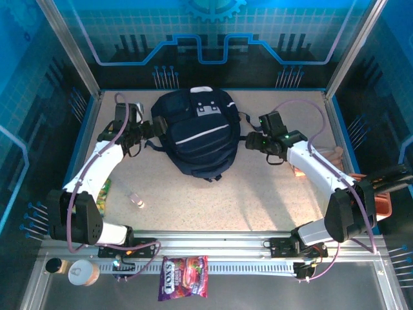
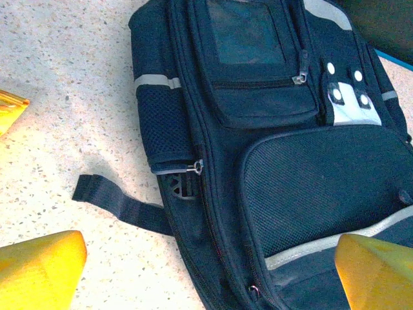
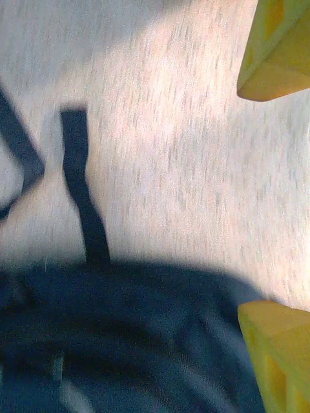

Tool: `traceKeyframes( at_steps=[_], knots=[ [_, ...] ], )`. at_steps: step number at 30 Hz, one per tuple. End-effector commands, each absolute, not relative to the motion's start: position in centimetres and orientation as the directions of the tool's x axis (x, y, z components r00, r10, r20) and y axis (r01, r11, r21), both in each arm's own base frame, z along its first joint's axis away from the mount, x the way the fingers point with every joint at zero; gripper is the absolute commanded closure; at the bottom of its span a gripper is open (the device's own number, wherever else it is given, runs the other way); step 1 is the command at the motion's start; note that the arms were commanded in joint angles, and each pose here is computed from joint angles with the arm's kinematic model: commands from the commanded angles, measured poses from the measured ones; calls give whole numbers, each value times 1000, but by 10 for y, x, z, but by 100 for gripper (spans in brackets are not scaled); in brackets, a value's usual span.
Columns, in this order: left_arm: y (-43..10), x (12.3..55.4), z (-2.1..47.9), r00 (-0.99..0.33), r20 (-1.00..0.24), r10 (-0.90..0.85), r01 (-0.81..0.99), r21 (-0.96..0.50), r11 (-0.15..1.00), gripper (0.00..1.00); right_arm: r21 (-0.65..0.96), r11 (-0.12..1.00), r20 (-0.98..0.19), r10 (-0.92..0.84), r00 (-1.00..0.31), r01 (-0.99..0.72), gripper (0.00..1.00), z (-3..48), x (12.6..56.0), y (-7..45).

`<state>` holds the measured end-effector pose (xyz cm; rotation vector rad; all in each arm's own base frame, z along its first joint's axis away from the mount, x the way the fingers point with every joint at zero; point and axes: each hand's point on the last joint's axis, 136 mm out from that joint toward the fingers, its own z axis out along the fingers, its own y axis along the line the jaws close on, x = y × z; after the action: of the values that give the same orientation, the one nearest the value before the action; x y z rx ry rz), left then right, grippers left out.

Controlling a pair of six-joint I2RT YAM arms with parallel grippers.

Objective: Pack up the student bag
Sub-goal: Move the pencil pouch to the middle-right of the table.

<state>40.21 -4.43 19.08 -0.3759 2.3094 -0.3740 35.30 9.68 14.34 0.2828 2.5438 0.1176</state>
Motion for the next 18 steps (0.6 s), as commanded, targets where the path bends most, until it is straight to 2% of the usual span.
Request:
traceKeyframes(
  at_steps=[1, 9, 15, 18],
  knots=[
    [-52, 402, 205, -656, -671, -346, -71, -402, 913, 1, -27, 945, -517, 266, -814, 327, 17, 126, 346, 29],
    [-60, 403, 204, -678, -656, -332, -37, -420, 907, 1, 74, 883, -420, 449, -788, 463, 16, 89, 380, -27],
    [-62, 403, 202, -687, -650, -325, -29, -422, 906, 1, 62, 866, -359, 483, -799, 496, 17, 63, 390, -45],
    [-65, 404, 202, -693, -643, -326, -18, -437, 899, 1, 91, 873, -316, 481, -818, 478, 17, 51, 391, -37]
  ],
)
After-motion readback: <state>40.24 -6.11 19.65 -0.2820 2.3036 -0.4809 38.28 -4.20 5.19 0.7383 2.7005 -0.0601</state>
